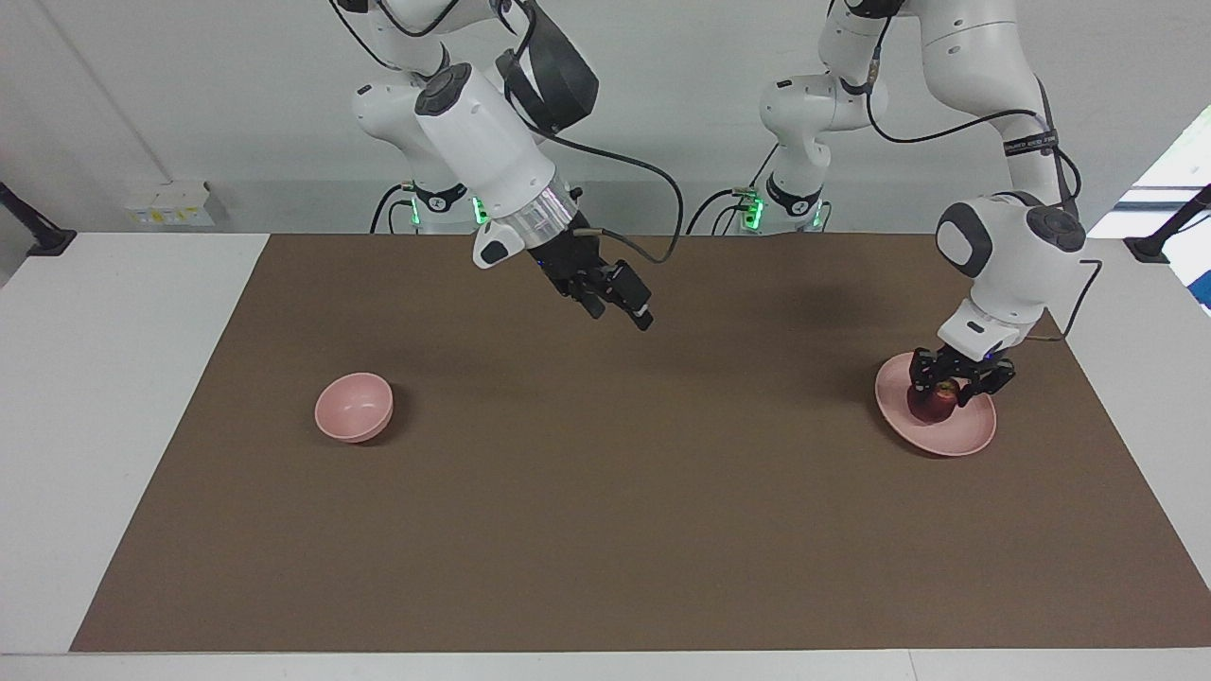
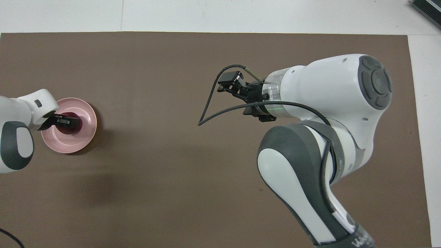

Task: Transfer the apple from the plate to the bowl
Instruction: 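Carry the apple toward the center while the right gripper approaches it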

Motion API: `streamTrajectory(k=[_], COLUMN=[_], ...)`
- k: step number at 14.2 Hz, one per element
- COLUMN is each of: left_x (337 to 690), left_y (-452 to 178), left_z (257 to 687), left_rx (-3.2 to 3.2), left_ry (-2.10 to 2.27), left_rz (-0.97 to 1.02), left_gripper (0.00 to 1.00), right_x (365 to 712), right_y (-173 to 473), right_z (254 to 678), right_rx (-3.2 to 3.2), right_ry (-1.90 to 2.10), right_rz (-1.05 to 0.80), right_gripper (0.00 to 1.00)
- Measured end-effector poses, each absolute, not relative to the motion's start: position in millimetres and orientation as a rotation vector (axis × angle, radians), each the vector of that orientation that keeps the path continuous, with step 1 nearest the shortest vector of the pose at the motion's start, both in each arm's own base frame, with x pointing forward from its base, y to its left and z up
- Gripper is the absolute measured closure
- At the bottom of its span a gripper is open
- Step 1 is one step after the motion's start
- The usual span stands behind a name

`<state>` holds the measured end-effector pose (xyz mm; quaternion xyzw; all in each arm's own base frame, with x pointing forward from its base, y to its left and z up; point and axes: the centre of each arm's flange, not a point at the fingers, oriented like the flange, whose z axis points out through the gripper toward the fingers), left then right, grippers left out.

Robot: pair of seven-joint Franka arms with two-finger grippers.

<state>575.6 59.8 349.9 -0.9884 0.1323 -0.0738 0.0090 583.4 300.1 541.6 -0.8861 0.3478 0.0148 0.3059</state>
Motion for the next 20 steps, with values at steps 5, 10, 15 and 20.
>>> streamTrajectory(k=[5,10,15,20], left_x=[572,550,544,542], left_y=[20,-40,-120,-183], left_z=[398,464,478,505], left_rx=[-3.21,-3.445,-3.659,-3.73], left_ry=[0.375,0.204,-0.046,-0.293], left_rz=[-0.32,-0.289,-0.255,-0.408], left_gripper=[0.35,0.35,0.35,0.35], right_x=[581,575,577,577], right_y=[317,331,330,324], right_z=[538,541,546,540], right_rx=[-2.186,-2.009,-1.726,-1.665], right_ry=[1.052,1.259,1.436,1.527], right_rz=[0.153,0.328,0.561,0.684], right_gripper=[0.0,0.0,0.0,0.0])
